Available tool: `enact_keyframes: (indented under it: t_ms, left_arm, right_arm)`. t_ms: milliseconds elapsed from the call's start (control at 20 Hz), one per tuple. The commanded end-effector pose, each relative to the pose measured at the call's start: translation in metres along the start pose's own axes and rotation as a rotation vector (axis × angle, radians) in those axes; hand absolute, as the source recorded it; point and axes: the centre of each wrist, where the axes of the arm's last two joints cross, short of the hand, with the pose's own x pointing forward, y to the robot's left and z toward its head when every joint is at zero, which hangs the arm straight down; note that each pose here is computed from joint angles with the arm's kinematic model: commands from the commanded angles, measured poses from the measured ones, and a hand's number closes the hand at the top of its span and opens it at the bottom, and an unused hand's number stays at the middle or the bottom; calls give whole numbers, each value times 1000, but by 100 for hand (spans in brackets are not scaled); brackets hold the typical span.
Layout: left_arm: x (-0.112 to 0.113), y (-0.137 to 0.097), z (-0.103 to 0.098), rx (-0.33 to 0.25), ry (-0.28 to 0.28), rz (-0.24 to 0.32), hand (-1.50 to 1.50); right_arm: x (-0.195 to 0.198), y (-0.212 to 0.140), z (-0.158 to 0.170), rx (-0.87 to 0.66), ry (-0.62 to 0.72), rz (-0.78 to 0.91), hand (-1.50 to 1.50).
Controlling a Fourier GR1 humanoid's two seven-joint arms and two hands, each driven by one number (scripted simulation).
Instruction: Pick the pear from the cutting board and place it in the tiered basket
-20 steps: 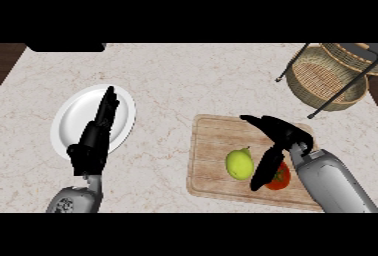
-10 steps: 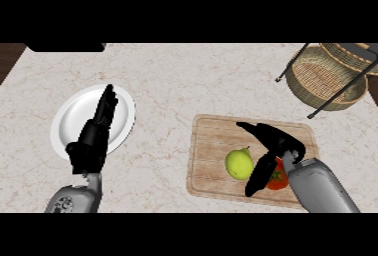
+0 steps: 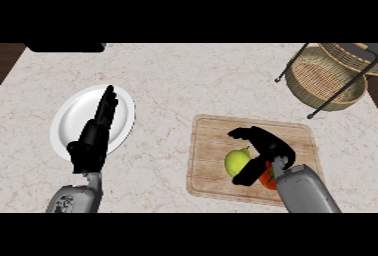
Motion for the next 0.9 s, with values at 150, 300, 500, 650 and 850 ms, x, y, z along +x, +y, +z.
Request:
enact_keyframes:
  t_ms: [150, 300, 500, 650, 850]
  left_arm:
    - [6, 1, -9, 4, -9, 6, 0]
    - [5, -7, -9, 6, -14, -14, 0]
    - [-6, -7, -3, -7, 3, -4, 0]
    - [-1, -3, 3, 17, 13, -8, 0]
    - [-5, -2, 6, 11, 12, -11, 0]
  right_arm:
    - [-4, 20, -10, -108, -31, 154, 150]
    - [-20, 11, -24, -172, -50, 168, 150]
    - [-15, 32, -25, -222, -25, 136, 150]
    - [-56, -4, 8, -242, -70, 520, 150]
    - [-93, -30, 32, -293, -114, 881, 150]
